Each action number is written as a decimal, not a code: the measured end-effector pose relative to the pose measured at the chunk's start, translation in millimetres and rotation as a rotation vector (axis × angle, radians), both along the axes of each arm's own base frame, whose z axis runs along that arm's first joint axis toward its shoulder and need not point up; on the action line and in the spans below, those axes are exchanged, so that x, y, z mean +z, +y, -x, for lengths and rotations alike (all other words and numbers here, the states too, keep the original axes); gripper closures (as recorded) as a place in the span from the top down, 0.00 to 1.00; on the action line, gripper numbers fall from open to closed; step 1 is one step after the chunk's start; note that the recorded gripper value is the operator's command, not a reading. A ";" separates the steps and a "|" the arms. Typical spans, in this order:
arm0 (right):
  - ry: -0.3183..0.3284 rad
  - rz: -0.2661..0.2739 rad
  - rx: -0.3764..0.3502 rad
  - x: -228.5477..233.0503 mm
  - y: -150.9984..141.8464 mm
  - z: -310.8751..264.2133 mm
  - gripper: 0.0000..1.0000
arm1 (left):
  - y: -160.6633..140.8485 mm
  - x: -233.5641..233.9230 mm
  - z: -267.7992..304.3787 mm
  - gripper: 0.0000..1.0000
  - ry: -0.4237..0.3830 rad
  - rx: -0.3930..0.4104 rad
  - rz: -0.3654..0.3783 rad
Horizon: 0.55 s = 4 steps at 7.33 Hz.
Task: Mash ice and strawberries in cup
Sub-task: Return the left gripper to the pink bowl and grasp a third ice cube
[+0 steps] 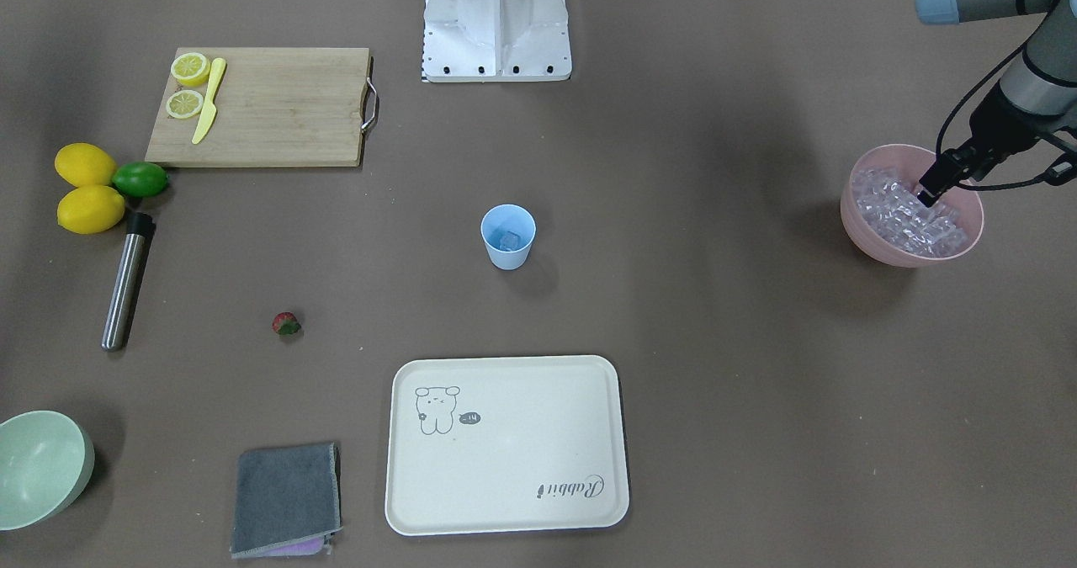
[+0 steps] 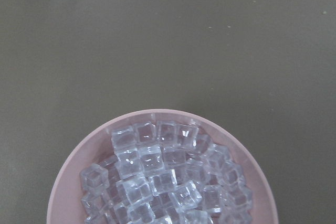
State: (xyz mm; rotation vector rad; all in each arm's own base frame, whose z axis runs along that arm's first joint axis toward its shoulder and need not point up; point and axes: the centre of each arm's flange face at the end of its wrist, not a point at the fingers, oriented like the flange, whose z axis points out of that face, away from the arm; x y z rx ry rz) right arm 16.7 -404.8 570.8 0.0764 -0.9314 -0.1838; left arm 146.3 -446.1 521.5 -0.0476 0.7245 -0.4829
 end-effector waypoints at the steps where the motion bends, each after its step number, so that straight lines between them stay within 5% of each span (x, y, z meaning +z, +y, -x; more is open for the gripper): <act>1: 0.000 -0.001 0.000 -0.3 -0.4 0.1 1.00 | 0.2 10.4 -3.9 0.97 -0.003 -0.035 0.018; 4: -0.001 -0.006 0.000 -2.4 -1.5 0.2 1.00 | -2.0 38.6 -11.4 0.97 -0.019 -0.064 0.043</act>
